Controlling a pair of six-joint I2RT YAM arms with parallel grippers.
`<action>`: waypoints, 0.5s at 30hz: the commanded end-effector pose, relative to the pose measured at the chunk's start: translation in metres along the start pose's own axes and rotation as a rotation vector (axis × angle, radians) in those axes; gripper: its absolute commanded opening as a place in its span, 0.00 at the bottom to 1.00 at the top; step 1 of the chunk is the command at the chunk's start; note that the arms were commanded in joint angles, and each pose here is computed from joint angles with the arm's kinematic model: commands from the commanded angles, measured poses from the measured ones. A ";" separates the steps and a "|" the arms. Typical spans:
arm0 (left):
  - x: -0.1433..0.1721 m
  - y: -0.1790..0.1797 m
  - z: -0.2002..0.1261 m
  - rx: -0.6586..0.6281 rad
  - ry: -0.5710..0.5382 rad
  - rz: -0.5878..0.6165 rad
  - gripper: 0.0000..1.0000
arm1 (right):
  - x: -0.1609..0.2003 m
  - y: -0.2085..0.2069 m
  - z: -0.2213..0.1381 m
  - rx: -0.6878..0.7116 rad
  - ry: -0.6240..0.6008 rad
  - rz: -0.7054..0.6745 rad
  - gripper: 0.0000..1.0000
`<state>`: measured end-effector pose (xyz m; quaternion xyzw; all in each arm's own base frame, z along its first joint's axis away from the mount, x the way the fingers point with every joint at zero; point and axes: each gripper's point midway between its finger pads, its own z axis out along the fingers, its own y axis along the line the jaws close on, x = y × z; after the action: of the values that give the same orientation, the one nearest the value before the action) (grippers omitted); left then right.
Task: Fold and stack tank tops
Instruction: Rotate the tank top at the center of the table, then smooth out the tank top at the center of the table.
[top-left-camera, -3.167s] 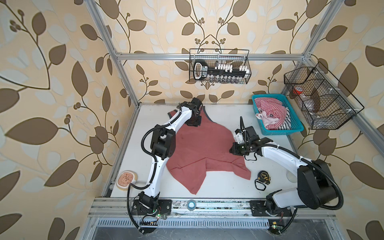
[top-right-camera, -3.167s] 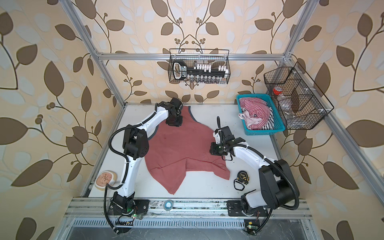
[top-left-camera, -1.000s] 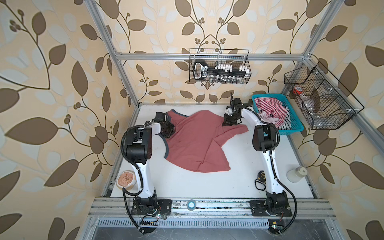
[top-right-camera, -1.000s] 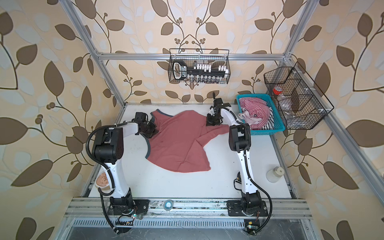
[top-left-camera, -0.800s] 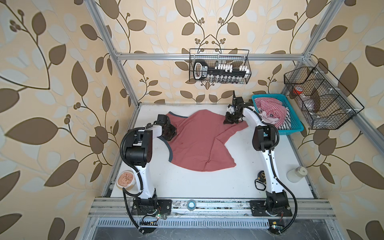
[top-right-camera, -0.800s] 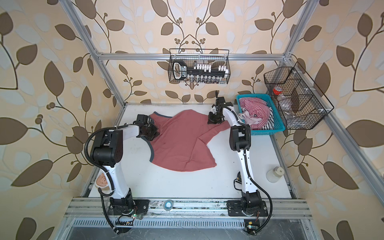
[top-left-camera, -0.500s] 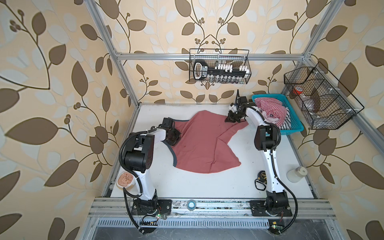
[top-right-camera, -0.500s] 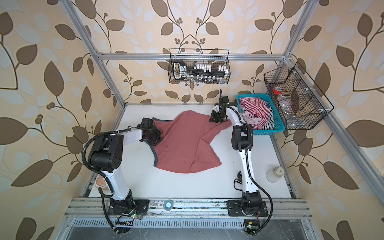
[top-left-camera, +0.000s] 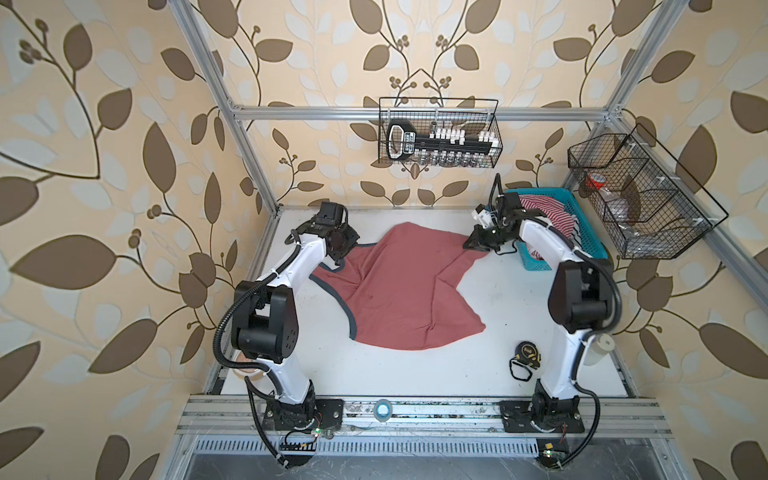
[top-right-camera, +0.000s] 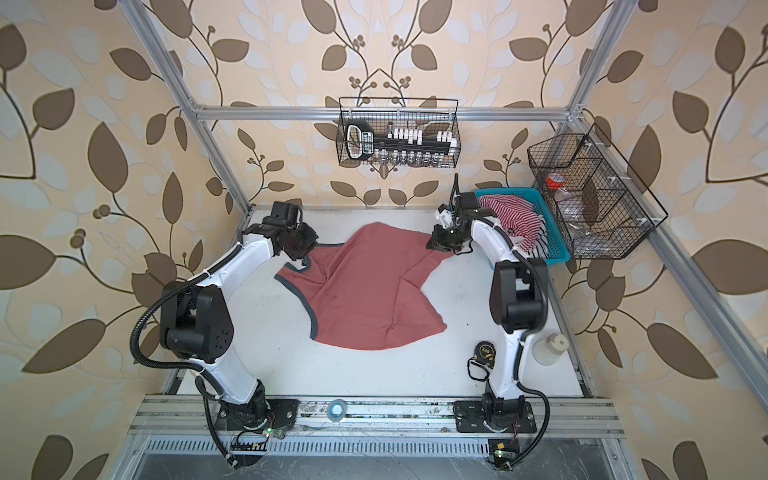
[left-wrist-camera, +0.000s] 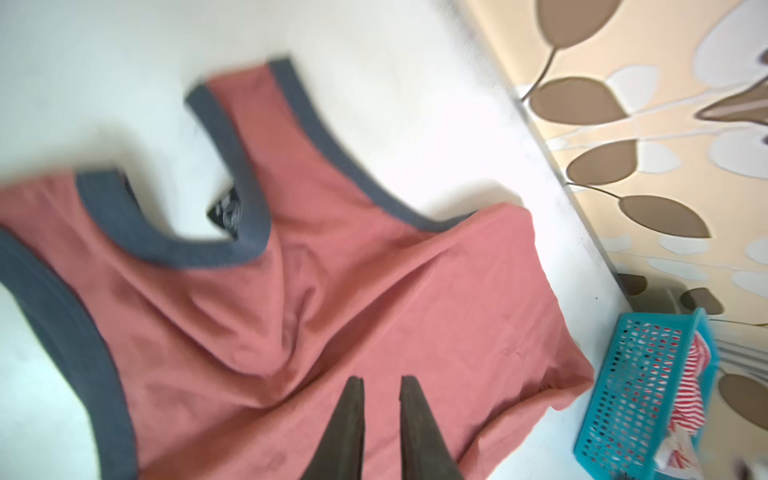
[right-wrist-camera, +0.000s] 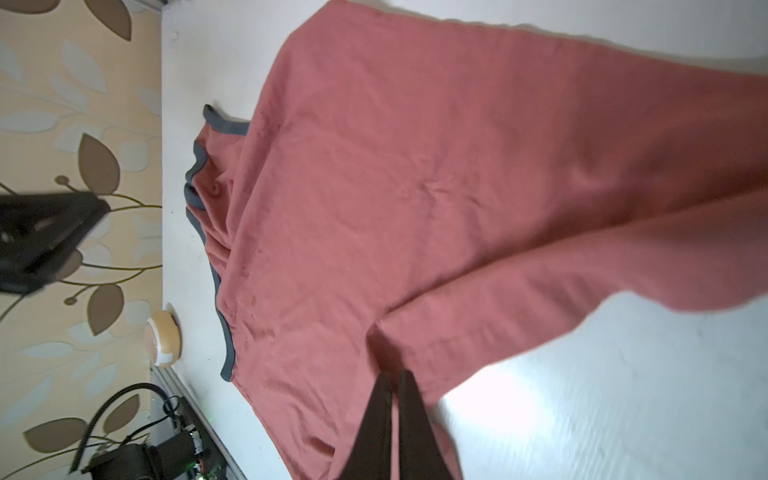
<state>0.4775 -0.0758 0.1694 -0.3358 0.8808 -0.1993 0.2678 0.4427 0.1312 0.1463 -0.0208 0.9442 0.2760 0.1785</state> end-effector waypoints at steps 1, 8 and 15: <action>-0.007 0.027 0.040 -0.135 0.079 0.093 0.12 | 0.059 -0.020 0.016 0.130 0.099 0.007 0.05; 0.000 0.033 0.102 -0.143 0.215 0.124 0.05 | 0.136 -0.035 0.030 0.215 0.203 0.064 0.00; 0.012 0.056 0.129 -0.185 0.270 0.111 0.04 | 0.162 -0.047 0.040 0.258 0.246 0.102 0.00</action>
<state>0.5274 -0.0659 0.0382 -0.2919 0.9339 -0.1458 0.1460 0.3066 0.1224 0.0319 0.0122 0.9860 0.1642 0.0266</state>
